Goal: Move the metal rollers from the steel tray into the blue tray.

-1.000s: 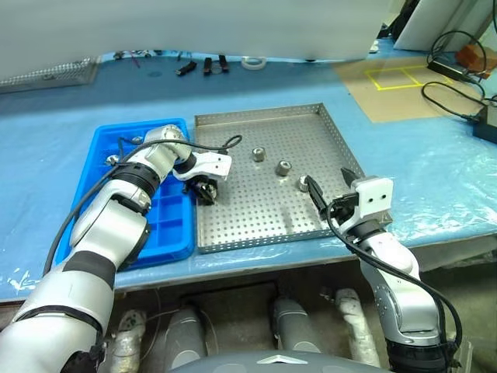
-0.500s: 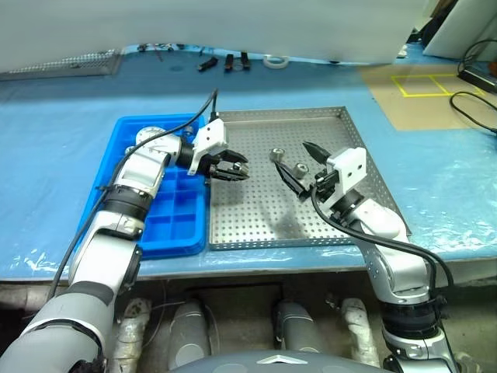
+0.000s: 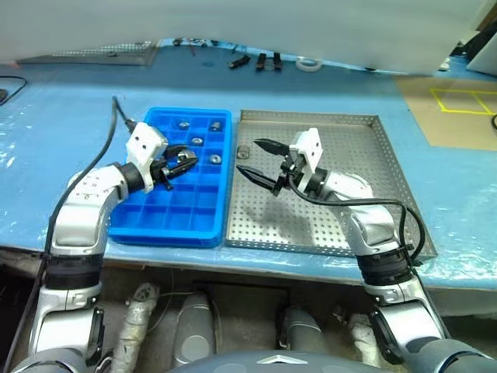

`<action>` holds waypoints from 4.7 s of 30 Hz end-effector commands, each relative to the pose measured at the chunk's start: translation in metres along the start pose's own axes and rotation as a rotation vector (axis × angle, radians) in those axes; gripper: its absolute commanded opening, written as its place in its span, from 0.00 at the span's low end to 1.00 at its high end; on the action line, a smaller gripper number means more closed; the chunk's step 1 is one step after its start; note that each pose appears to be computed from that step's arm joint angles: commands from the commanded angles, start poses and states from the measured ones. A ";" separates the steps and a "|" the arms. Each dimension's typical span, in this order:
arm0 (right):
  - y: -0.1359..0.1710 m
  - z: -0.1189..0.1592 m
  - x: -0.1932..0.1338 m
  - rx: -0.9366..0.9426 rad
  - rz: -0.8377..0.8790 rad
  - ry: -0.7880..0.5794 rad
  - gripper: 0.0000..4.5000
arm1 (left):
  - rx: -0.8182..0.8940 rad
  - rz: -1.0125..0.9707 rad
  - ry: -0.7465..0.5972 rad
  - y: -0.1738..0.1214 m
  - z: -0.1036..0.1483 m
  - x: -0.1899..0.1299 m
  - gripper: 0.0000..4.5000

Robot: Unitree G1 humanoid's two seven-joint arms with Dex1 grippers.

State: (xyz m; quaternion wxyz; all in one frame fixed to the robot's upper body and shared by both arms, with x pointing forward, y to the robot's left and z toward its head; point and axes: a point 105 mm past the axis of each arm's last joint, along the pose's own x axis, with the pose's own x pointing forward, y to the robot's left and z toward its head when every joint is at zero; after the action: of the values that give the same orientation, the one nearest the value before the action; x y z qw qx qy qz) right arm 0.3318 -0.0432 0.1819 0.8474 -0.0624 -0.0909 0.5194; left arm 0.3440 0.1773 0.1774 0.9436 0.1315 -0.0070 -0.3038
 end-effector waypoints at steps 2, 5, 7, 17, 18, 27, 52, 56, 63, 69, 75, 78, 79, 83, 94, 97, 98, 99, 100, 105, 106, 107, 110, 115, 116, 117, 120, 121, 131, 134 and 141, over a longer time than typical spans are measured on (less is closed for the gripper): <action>0.001 0.012 0.006 -0.039 0.036 -0.045 0.89 | -0.021 0.157 -0.025 0.007 0.002 -0.022 0.38; 0.002 0.012 0.007 -0.038 0.041 -0.048 0.89 | -0.062 0.216 0.021 0.004 -0.015 -0.044 0.38; 0.002 0.011 0.006 -0.036 0.041 -0.048 0.89 | -0.083 0.246 0.046 0.003 -0.023 -0.056 0.38; 0.001 0.010 0.007 -0.031 0.055 -0.036 0.89 | -0.139 0.326 0.134 -0.007 -0.048 -0.093 0.38; 0.001 0.010 0.007 -0.031 0.056 -0.035 0.89 | -0.145 0.331 0.140 -0.007 -0.049 -0.095 0.38; 0.002 0.008 0.007 -0.025 0.045 -0.027 0.89 | -0.185 0.360 0.172 -0.002 -0.062 -0.095 0.46; -0.015 0.010 -0.066 -0.083 -0.390 0.015 0.89 | 0.068 -0.098 0.023 -0.013 0.017 0.116 0.96; -0.009 0.009 -0.078 -0.078 -0.471 0.026 0.89 | 0.218 -0.146 0.213 -0.006 0.013 0.142 0.96; -0.001 0.005 -0.091 -0.055 -0.591 0.027 0.89 | 0.406 -0.278 0.475 -0.004 0.019 0.146 0.96; 0.003 -0.006 -0.097 -0.035 -0.650 0.034 0.89 | 0.533 -0.298 0.593 0.002 0.017 0.141 0.96; 0.007 -0.020 -0.105 -0.018 -0.687 0.047 0.89 | 0.519 -0.289 0.580 -0.009 0.003 0.147 0.96; 0.011 -0.025 -0.113 -0.011 -0.699 0.058 0.89 | 0.494 -0.260 0.573 -0.011 -0.006 0.148 0.96; 0.013 -0.026 -0.115 -0.009 -0.701 0.062 0.89 | 0.492 -0.260 0.585 -0.011 -0.011 0.147 0.96; 0.020 -0.028 -0.122 -0.003 -0.707 0.068 0.89 | 0.502 -0.245 0.654 -0.004 -0.031 0.137 0.96; 0.027 -0.028 -0.129 -0.006 -0.710 0.074 0.89 | 0.509 -0.142 0.715 0.026 -0.040 0.120 0.87; 0.027 -0.029 -0.130 -0.007 -0.710 0.074 0.89 | 0.509 -0.129 0.724 0.031 -0.043 0.117 0.69; 0.027 -0.029 -0.129 -0.007 -0.710 0.074 0.89 | 0.508 -0.121 0.725 0.032 -0.044 0.116 0.62; 0.026 -0.029 -0.129 -0.007 -0.711 0.073 0.89 | 0.513 -0.108 0.733 0.035 -0.045 0.114 0.56; 0.025 -0.030 -0.129 -0.007 -0.712 0.072 0.89 | 0.520 -0.113 0.741 0.036 -0.047 0.112 0.56; 0.020 -0.031 -0.125 -0.006 -0.715 0.066 0.89 | 0.510 -0.149 0.761 0.036 -0.052 0.107 0.37; 0.019 -0.031 -0.124 -0.006 -0.715 0.065 0.89 | 0.508 -0.154 0.765 0.036 -0.053 0.106 0.30; 0.018 -0.030 -0.123 -0.007 -0.714 0.062 0.89 | 0.499 -0.163 0.762 0.035 -0.053 0.106 0.23; 0.016 -0.027 -0.120 -0.011 -0.714 0.055 0.89 | 0.469 -0.181 0.747 0.033 -0.053 0.106 0.20; 0.014 -0.019 -0.116 -0.018 -0.712 0.043 0.89 | 0.386 -0.186 0.634 0.030 -0.039 0.112 0.16; 0.014 -0.018 -0.115 -0.020 -0.712 0.042 0.89 | 0.376 -0.198 0.616 0.029 -0.037 0.112 0.16; 0.014 -0.017 -0.114 -0.020 -0.712 0.039 0.89 | 0.333 -0.215 0.583 0.026 -0.031 0.114 0.16; 0.013 -0.015 -0.112 -0.019 -0.708 0.033 0.89 | 0.264 -0.293 0.508 0.019 -0.020 0.114 0.16; 0.013 -0.015 -0.111 -0.020 -0.705 0.033 0.89 | 0.243 -0.316 0.488 0.017 -0.017 0.114 0.16; 0.007 -0.024 -0.101 -0.022 -0.646 0.016 0.89 | 0.068 -0.588 0.169 0.000 0.036 0.101 0.16; 0.004 -0.015 -0.085 -0.032 -0.556 -0.011 0.89 | 0.043 -0.667 0.040 -0.006 0.051 0.092 0.16; -0.003 0.005 -0.060 -0.053 -0.322 -0.044 0.89 | 0.000 -0.601 -0.132 -0.017 0.056 0.054 0.16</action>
State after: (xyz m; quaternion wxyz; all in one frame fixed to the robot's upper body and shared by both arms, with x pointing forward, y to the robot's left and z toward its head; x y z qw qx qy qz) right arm 0.3071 -0.1050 0.1711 0.9299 -0.0622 -0.1170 0.3432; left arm 0.3835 0.1142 0.1978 0.7988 0.1088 0.0193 -0.5914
